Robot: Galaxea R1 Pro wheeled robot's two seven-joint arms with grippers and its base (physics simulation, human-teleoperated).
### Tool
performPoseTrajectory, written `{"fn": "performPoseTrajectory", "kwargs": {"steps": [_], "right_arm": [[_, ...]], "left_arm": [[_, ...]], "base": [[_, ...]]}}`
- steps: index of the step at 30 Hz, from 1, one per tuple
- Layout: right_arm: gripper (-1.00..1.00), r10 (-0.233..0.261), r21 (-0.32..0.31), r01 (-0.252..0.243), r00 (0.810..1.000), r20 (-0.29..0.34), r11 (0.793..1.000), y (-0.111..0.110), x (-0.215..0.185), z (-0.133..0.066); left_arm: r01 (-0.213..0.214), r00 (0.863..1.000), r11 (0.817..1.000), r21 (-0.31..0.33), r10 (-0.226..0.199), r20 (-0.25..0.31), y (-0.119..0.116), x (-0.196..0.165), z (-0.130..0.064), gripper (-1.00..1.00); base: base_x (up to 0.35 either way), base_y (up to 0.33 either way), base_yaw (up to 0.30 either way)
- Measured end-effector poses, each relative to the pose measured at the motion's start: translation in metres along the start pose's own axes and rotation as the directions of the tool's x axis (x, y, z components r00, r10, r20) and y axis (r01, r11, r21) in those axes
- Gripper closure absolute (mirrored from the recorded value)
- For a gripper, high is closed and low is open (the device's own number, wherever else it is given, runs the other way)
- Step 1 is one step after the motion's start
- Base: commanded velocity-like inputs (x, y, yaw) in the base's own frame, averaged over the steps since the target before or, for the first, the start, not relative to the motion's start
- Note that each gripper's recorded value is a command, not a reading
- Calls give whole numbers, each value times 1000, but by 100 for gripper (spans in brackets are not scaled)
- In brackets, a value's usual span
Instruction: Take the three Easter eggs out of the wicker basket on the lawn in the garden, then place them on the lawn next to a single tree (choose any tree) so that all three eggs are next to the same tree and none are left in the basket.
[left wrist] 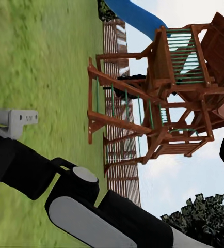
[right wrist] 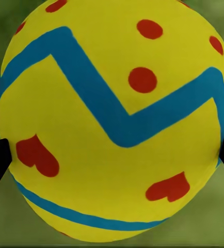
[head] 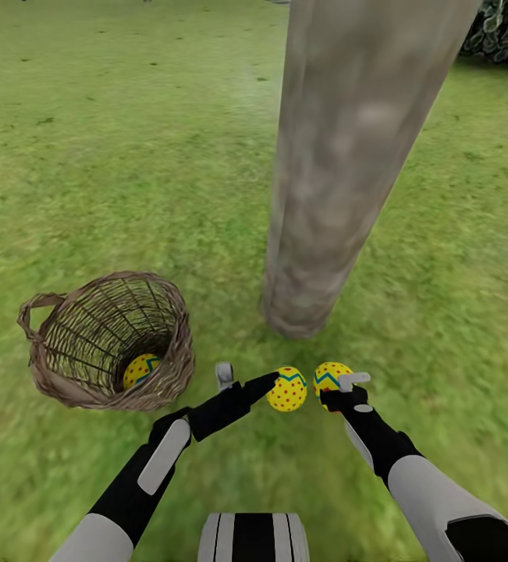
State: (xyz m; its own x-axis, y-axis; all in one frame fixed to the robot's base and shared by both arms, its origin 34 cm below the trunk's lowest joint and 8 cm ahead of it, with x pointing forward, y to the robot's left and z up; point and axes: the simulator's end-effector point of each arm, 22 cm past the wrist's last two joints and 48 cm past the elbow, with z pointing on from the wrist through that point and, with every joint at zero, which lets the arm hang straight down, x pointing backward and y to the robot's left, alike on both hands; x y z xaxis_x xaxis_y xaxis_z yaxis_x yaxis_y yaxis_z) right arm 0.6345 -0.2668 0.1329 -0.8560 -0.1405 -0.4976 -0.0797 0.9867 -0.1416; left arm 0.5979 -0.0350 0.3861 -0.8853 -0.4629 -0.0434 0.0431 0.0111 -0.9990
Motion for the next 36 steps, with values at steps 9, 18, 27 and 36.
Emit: {"fn": "performPoseTrajectory", "kwargs": {"steps": [9, 18, 27, 36], "right_arm": [[100, -9, -9, 8, 999, -33, 1000, 6, 20, 11], [100, -8, -11, 8, 1000, -12, 1000, 8, 13, 16], [-100, -6, -9, 5, 999, -45, 1000, 6, 27, 13], [-100, 14, -9, -12, 991, 136, 1000, 1, -65, -7]], "left_arm": [[32, 999, 999, -17, -32, 0, 20, 5, -2, -100], [52, 999, 998, -27, -52, 0, 30, 8, -3, -100], [64, 998, 997, -36, -64, 1, 32, 10, -5, -100], [35, 999, 999, -22, -35, 1, 15, 5, -3, -100]], "base": [[0, 0, 0], [0, 0, 0], [0, 0, 0], [0, 0, 0]]}}
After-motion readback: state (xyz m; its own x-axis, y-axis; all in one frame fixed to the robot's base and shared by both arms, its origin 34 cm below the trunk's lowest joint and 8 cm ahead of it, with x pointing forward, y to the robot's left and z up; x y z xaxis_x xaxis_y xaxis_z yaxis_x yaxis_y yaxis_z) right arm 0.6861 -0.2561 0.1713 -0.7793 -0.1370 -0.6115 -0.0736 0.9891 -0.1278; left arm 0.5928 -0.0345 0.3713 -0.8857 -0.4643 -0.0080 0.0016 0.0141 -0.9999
